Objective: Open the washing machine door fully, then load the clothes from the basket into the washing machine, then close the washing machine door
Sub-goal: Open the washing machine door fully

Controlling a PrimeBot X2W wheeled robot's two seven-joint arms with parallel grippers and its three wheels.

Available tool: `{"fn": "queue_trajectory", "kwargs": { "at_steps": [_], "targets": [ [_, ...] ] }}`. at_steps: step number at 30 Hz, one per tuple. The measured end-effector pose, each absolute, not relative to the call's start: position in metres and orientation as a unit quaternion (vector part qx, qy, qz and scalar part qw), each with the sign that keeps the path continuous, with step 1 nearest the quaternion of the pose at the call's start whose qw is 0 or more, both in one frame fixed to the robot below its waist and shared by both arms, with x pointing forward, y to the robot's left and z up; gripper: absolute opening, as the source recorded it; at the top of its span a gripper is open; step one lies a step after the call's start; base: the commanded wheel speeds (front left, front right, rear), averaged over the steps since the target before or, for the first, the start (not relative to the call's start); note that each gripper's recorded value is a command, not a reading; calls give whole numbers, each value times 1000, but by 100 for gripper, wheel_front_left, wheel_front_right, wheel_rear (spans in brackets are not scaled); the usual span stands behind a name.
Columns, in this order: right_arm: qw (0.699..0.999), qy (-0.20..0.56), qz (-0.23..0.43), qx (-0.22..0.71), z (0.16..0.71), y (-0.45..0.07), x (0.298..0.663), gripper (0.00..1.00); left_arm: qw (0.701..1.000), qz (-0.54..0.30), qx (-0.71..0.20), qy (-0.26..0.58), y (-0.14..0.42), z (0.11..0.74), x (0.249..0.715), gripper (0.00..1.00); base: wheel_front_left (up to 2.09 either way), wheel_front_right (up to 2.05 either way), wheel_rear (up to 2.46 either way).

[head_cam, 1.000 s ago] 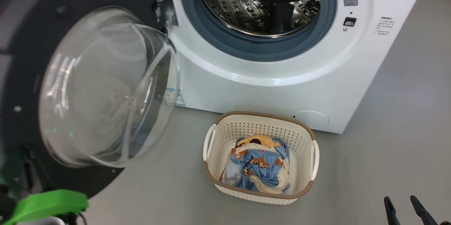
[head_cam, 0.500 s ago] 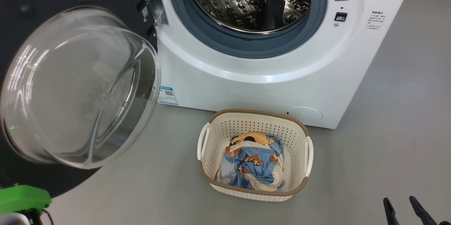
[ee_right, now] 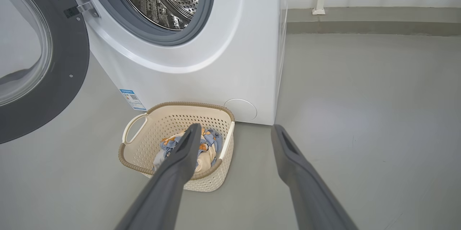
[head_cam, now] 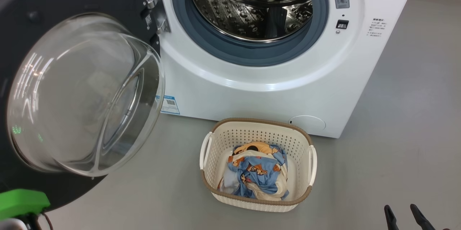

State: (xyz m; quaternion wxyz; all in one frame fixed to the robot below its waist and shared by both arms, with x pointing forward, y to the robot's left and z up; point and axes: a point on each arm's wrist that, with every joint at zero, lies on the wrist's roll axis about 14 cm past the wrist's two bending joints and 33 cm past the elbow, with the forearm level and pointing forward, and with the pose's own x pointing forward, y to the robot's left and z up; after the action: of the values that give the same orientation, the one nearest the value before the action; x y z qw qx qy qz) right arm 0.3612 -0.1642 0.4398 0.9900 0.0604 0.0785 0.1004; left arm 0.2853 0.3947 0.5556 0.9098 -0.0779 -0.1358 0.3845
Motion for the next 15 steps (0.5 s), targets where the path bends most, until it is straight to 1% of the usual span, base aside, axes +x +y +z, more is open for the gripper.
{"fn": "queue_trajectory", "kwargs": {
  "at_steps": [4, 6, 7, 10, 11, 15],
  "targets": [
    [990, 72, 99, 64, 444, -163, 362, 100, 916, 361, -97, -147, 378, 559, 282, 0, 0, 0, 0],
    [991, 67, 98, 67, 447, -162, 362, 100, 921, 342, -103, -154, 364, 563, 283, 32, 0, 0, 0],
    [991, 64, 97, 69, 448, -161, 362, 100, 924, 333, -105, -157, 357, 565, 284, 45, 0, 0, 0],
    [991, 58, 94, 70, 451, -162, 361, 100, 933, 303, -99, -166, 334, 574, 287, 95, 0, 0, 0],
    [992, 55, 90, 71, 453, -164, 359, 100, 938, 285, -98, -172, 322, 579, 289, 100, 0, 0, 0],
    [993, 48, 80, 72, 457, -170, 354, 100, 950, 246, -103, -164, 297, 576, 295, 100, 0, 0, 0]
  ]
}}
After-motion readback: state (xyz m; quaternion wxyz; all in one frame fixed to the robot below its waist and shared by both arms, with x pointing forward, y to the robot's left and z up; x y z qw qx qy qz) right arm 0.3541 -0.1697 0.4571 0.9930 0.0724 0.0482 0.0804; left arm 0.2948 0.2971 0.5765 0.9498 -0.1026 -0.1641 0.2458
